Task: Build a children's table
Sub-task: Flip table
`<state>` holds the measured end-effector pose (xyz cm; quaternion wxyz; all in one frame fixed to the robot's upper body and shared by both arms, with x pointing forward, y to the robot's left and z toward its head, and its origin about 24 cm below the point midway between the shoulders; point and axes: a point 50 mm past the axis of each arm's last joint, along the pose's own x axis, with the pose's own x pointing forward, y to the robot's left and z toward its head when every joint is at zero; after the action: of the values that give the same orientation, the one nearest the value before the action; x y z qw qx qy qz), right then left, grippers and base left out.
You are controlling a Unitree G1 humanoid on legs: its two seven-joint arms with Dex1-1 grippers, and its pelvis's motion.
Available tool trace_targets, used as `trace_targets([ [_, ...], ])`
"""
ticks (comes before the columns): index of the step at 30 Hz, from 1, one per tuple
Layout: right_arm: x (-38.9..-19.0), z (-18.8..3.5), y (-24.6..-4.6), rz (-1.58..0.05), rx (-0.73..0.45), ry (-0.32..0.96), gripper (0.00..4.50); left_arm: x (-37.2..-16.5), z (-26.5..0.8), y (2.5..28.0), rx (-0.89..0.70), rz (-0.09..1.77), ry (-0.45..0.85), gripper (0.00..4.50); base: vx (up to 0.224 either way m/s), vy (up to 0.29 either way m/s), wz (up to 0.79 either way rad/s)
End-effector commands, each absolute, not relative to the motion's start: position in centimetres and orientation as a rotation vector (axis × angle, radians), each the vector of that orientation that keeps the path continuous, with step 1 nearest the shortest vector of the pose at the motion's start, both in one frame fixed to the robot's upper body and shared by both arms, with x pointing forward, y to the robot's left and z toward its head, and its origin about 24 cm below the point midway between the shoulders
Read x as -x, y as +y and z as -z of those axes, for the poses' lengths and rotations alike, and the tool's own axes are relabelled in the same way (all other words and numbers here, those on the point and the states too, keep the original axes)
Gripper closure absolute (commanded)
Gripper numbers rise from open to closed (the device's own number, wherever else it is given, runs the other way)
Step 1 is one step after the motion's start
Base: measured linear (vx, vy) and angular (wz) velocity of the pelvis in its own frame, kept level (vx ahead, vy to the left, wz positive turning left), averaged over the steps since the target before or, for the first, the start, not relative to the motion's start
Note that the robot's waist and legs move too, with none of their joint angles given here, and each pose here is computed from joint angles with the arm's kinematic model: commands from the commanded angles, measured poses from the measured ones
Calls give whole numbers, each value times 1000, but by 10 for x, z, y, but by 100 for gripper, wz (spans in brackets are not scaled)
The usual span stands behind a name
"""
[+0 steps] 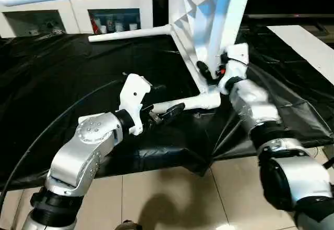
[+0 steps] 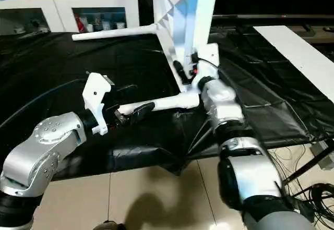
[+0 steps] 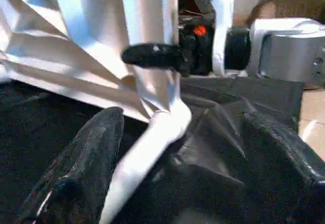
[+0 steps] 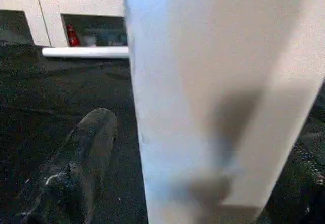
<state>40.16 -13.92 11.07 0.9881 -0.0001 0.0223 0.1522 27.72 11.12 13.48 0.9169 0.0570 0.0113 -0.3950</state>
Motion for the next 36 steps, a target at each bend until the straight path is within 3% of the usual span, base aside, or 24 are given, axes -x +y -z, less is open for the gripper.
trace_targets([
  [1,-403,-113,-139,-293,-5,41,60,-275,-136,112,-142,801,15,53,0,0,0],
  [2,-404,-112,-139,-286,-15,45,86,-273,-136,113,-140,794,12,53,0,0,0],
  [6,-404,-111,-140,-289,0,50,99,-273,-139,113,-141,774,-9,53,0,0,0],
  [8,-404,-110,-140,-285,25,50,137,-272,-140,113,-138,774,-18,53,0,0,0],
  [19,-405,-109,-143,-268,71,51,219,-268,-138,116,-155,753,-9,53,0,0,0],
  [25,-405,-111,-143,-279,143,42,248,-267,-140,124,-210,722,-4,8,0,0,0],
  [30,-407,-119,-153,-253,180,16,252,-279,-161,134,-352,590,-158,0,0,0,0],
  [34,-409,-130,-162,-249,242,-17,252,-284,-194,139,-453,497,-345,0,0,0,0],
  [36,-411,-137,-167,-246,269,-39,252,-284,-219,142,-592,422,-488,0,0,0,0],
])
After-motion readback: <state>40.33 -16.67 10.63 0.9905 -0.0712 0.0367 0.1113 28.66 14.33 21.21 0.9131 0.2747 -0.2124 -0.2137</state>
